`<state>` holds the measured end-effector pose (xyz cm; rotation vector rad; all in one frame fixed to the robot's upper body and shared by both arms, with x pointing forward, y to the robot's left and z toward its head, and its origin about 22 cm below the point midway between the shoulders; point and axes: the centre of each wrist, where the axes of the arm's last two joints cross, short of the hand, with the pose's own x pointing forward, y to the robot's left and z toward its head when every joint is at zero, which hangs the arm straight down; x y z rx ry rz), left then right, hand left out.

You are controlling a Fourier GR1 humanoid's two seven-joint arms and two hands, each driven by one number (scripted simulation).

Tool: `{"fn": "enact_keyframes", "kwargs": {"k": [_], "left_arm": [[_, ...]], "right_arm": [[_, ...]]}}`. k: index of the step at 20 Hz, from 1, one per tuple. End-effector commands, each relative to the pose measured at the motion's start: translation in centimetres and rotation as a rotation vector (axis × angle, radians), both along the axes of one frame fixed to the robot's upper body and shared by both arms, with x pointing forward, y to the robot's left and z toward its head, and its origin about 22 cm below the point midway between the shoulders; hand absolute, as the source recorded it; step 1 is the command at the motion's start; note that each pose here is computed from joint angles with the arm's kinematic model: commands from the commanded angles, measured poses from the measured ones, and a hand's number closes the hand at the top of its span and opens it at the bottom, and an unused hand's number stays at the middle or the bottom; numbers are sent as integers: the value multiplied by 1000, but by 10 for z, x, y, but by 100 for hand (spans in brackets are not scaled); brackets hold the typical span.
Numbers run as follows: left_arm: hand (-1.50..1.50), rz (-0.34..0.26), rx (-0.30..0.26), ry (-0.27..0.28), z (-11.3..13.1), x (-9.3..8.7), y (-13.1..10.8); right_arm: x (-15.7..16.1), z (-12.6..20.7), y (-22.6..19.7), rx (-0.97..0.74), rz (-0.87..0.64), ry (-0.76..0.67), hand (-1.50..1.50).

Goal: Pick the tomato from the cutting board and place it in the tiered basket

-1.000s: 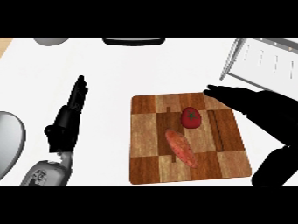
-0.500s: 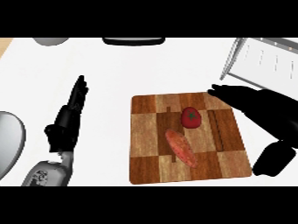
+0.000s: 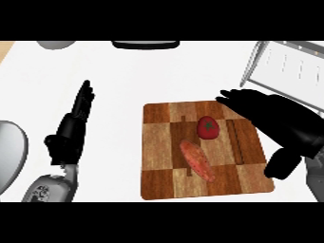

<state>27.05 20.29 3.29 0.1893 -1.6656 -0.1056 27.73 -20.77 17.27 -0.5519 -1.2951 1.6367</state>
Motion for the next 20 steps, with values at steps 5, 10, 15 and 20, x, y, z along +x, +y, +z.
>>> {"fn": "enact_keyframes", "kwargs": {"k": [5, 10, 15, 20], "left_arm": [[0, -3, -13, 15, -21, -13, 0], [0, 2, -13, 9, -9, -3, 2], [0, -4, 5, -9, -1, -4, -4], [0, -5, -7, 12, -5, -13, -18]], "right_arm": [[24, -22, -8, -25, -100, -15, -150], [16, -45, -4, -12, -103, 19, -150], [4, -53, -9, 10, -85, 45, -150], [35, -63, -14, 43, -66, 44, -150]]}}
